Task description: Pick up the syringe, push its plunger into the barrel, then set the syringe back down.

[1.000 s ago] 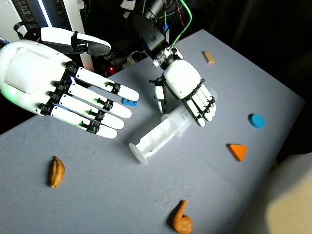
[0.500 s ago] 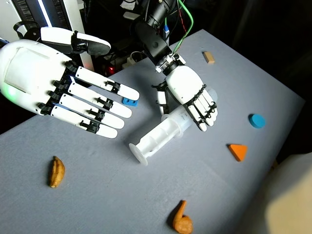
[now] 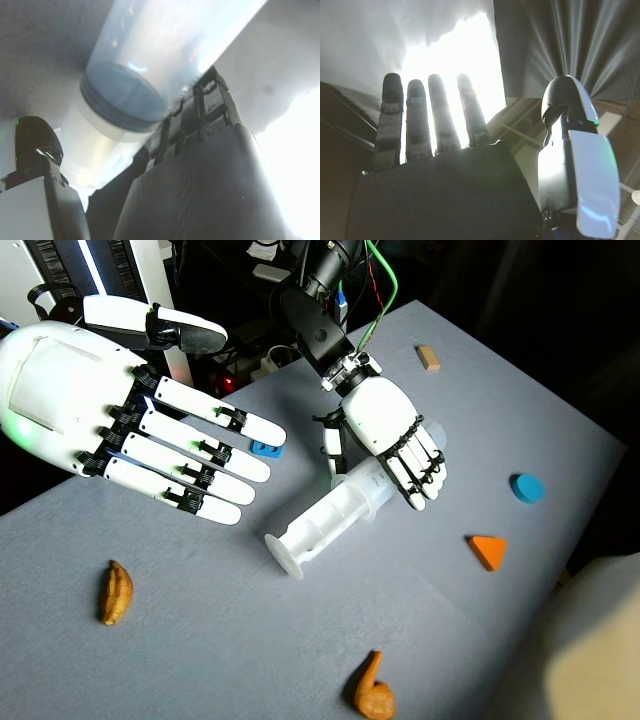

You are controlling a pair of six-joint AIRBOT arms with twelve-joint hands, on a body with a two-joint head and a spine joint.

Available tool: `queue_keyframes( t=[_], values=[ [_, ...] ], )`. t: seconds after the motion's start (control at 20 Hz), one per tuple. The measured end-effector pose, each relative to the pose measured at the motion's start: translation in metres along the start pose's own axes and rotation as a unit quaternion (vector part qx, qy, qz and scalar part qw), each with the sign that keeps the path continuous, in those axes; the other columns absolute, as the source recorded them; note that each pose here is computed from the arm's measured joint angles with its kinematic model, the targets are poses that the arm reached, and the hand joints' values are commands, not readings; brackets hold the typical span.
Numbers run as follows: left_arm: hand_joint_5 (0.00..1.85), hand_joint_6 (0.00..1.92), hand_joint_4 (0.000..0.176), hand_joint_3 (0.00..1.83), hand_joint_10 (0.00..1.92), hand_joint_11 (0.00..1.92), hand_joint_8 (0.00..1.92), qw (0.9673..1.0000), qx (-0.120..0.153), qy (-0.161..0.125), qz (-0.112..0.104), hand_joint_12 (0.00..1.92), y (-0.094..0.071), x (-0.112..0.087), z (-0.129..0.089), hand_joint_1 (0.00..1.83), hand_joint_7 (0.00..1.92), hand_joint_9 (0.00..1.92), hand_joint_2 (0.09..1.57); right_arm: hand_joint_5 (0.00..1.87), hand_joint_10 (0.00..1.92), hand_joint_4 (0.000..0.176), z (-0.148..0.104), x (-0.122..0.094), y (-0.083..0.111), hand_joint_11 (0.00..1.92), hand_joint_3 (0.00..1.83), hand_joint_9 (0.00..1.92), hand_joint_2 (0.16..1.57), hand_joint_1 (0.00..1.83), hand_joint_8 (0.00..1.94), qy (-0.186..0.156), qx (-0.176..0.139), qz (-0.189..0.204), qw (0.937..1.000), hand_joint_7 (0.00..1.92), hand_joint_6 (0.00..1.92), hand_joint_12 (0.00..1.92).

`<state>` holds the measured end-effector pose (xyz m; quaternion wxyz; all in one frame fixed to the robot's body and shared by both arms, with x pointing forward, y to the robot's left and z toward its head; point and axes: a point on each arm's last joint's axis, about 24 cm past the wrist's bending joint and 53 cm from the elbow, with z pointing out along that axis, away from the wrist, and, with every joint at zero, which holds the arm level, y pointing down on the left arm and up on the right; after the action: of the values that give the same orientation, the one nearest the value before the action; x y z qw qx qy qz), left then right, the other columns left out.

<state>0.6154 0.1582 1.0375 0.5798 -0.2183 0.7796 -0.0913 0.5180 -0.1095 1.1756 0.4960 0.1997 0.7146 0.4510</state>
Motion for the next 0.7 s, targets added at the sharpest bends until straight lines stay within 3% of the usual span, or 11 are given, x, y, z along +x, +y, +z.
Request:
queue_keyframes(
  t=[0.35,0.5,0.7],
  values=[
    [0.13,0.01,0.0,0.0,0.01,0.0,0.01,1.0,0.0,0.0,0.0,0.4,0.0005,0.0004,-0.0002,0.81,0.06,0.09,1.0,0.11,0.0,0.069,0.0,0.0,0.0,0.0,0.0,0.02,1.1,0.0,0.0,0.0,0.0,0.0,1.0,0.06,0.01,0.37],
    [0.4,0.0,0.0,0.0,0.01,0.01,0.0,1.0,0.002,-0.001,0.001,0.8,0.0002,0.0003,-0.0002,0.93,0.36,0.33,1.06,0.1,0.0,0.069,0.0,-0.0001,0.0,0.0,0.0,0.02,1.1,0.0,0.0,0.0,0.0,0.0,1.0,0.06,0.0,0.39],
    [0.79,0.01,0.0,0.0,0.02,0.34,0.01,0.9999,0.011,-0.012,0.002,0.81,-0.0045,-0.0051,-0.0003,1.01,0.72,0.68,1.14,0.08,0.0,0.069,0.0,-0.0001,0.0,0.0,0.0,0.01,1.1,0.0,0.0,0.0,0.0,0.0,1.0,0.05,0.0,0.29]
  ],
)
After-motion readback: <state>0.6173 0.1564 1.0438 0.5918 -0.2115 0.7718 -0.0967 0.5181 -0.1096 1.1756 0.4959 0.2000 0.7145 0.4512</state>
